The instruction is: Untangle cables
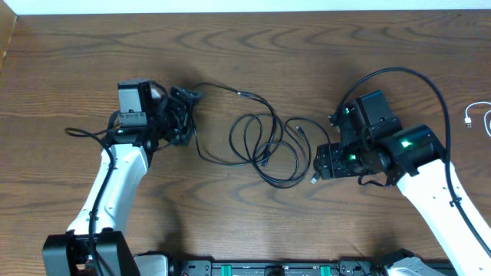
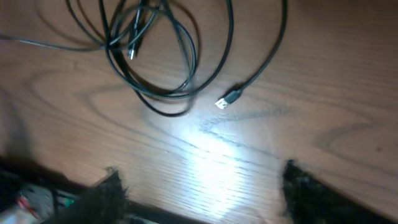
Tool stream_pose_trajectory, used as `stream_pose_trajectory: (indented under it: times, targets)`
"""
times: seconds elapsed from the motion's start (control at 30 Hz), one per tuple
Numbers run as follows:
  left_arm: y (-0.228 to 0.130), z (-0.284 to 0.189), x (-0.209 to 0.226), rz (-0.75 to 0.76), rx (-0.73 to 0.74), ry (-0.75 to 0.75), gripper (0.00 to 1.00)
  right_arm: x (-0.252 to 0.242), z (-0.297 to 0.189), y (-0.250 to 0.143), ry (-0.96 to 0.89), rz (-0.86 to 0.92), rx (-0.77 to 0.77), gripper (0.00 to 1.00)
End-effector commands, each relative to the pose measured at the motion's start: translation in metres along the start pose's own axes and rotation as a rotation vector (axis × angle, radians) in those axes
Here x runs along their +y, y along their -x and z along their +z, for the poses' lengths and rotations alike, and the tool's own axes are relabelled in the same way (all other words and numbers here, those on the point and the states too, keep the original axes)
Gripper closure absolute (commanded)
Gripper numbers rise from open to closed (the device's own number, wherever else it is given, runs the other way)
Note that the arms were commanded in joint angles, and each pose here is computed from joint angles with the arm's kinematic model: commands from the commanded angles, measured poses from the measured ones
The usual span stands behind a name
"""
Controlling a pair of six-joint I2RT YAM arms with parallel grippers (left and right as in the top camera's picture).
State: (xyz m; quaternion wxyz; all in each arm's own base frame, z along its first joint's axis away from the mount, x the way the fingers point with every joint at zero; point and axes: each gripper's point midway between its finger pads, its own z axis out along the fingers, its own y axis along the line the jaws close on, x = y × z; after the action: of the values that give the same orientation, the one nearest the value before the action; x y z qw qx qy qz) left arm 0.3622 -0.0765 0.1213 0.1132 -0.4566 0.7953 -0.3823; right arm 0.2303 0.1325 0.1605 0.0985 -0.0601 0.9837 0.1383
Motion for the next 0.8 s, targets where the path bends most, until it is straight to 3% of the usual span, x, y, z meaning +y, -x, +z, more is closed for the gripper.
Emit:
stream_pose_trajectory:
  times: [0.0,0.07,0.27,0.43,0.57,0.77]
  targets:
    - [-0.025,0.000,0.011,0.023,0.116,0.039,0.16,-0.002,0.004,-0.001,-0.004,0.042,0.007,0.11]
    - [-0.038,0.001,0.025,-0.002,0.154,0.104,0.16,-0.001,0.006,0.001,0.000,0.074,-0.003,0.01]
    - [-0.070,0.011,0.033,0.104,0.204,0.171,0.15,0.023,0.028,0.009,0.122,0.003,-0.048,0.01]
    - [-0.065,0.019,0.048,0.191,0.071,0.284,0.16,0.063,0.058,0.007,0.312,-0.153,-0.084,0.01]
    - [-0.061,0.020,0.052,0.200,0.023,0.314,0.15,0.069,0.090,0.001,0.329,-0.197,-0.093,0.07]
    - [-0.056,0.019,0.053,0.185,-0.002,0.322,0.15,0.063,0.129,0.007,0.259,-0.231,-0.085,0.08]
